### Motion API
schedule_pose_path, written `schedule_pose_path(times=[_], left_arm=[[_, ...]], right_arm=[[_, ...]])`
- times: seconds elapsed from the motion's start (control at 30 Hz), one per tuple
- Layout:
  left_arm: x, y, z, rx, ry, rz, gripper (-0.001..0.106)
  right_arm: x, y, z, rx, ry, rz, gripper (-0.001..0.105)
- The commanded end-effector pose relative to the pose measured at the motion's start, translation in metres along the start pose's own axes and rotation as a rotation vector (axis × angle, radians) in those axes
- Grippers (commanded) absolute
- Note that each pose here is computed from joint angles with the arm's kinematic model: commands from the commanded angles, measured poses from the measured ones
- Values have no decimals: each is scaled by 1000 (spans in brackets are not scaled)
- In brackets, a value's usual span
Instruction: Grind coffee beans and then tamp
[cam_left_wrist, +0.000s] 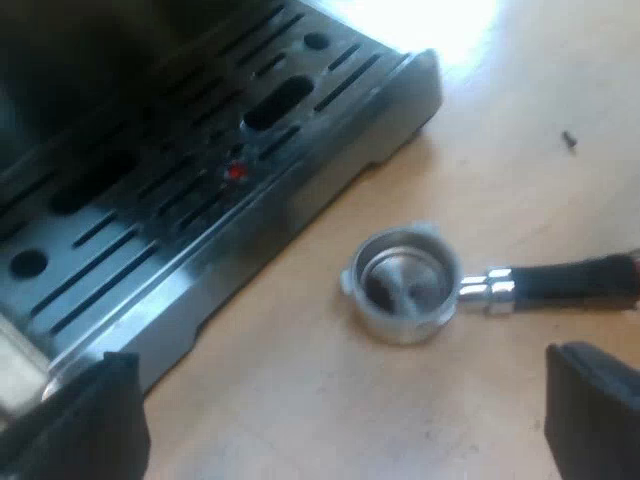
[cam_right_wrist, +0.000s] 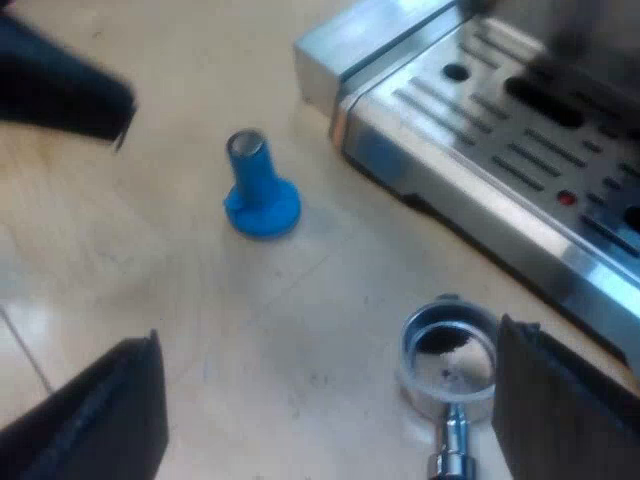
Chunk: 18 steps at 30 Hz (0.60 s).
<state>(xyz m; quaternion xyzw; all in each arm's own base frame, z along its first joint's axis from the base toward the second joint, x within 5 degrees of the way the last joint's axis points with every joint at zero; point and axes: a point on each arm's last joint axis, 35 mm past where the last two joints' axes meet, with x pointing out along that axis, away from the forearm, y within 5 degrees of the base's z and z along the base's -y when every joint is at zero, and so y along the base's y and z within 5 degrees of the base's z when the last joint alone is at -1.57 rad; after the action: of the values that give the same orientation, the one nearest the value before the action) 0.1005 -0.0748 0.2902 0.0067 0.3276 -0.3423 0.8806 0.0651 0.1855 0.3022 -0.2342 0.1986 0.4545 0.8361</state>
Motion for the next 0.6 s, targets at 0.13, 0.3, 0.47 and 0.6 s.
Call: schedule_pose_path(times=[0.13, 0.3, 0.47, 0.6], left_arm=[[-8, 8, -2, -60, 55, 107, 83], [-15, 23, -2, -150, 48, 196, 83], [-17, 30, -2, -186, 36, 234, 83], [-13, 31, -2, -191, 54, 237, 83]], right_arm=[[25, 9, -2, -67, 48, 29, 69], [52, 17, -10, -52, -2, 25, 69], [68, 23, -18, -42, -38, 40, 69], [83, 29, -24, -40, -48, 52, 69]])
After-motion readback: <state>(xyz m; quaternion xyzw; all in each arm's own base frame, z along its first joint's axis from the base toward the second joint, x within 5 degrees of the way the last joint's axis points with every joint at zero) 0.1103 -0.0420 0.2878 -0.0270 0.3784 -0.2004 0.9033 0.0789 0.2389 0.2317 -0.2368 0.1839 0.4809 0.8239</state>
